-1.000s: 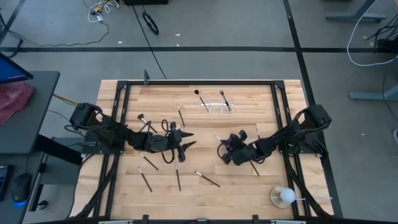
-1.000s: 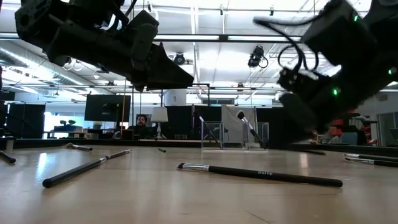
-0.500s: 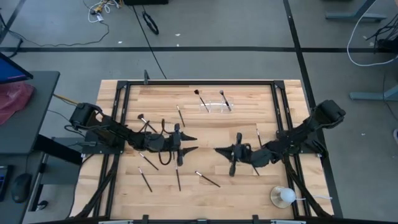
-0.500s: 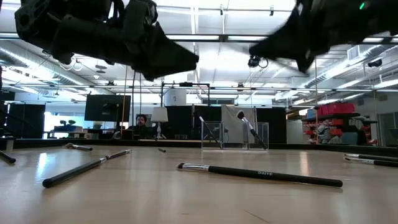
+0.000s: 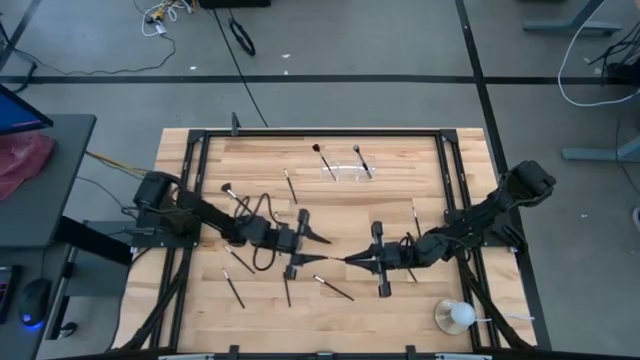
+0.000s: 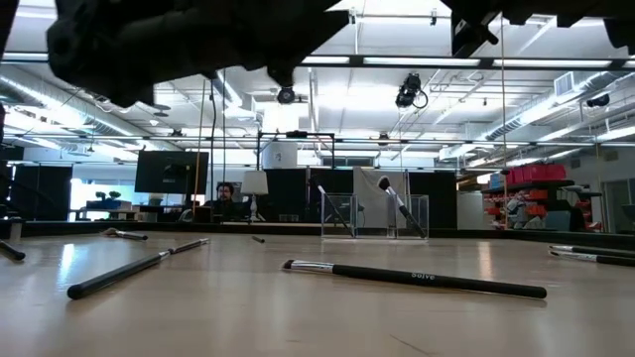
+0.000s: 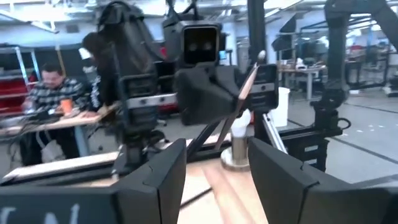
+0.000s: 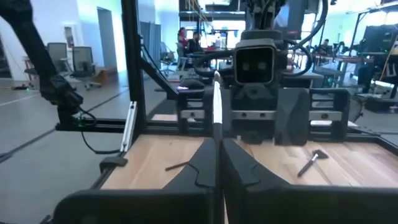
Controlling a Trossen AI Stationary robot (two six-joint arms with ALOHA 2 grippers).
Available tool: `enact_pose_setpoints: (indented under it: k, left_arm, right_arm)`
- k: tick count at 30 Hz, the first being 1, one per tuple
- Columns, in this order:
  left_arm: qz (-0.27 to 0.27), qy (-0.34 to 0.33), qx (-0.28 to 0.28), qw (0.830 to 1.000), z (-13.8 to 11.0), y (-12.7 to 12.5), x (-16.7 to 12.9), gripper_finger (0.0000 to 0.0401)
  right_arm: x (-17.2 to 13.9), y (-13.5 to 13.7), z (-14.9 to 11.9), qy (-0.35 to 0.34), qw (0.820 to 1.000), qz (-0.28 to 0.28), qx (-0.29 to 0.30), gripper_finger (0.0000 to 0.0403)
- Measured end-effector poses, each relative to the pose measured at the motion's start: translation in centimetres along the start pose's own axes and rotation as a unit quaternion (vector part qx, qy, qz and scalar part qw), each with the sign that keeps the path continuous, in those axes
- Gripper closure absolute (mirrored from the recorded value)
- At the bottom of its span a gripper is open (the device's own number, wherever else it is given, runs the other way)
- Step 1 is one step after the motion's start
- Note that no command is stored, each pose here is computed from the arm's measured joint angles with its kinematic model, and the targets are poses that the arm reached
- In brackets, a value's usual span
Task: Put items in baskets/containers
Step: Put the black eyeshadow brush into the transparent organizer
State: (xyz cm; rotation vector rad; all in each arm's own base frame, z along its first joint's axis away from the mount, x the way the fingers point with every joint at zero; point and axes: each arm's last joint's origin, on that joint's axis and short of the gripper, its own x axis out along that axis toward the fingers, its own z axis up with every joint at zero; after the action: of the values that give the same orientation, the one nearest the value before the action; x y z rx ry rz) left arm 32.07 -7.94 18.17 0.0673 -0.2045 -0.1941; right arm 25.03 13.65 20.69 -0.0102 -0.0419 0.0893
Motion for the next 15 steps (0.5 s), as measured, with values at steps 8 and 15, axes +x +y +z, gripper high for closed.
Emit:
enact_pose_setpoints:
  k: [8,15]
  left_arm:
    - [-0.068,-0.040,0.041,0.996,0.6,-0.5,3.6,0.0222]
    - [-0.078,-0.043,0.050,0.995,0.8,-0.6,3.8,0.0231]
  right_arm:
    - [0.0,0.0,-0.2,0.008,1.000,0.001,-0.004,0.0398]
    - [0.0,0.0,-0.2,0.010,1.000,0.001,-0.005,0.0398]
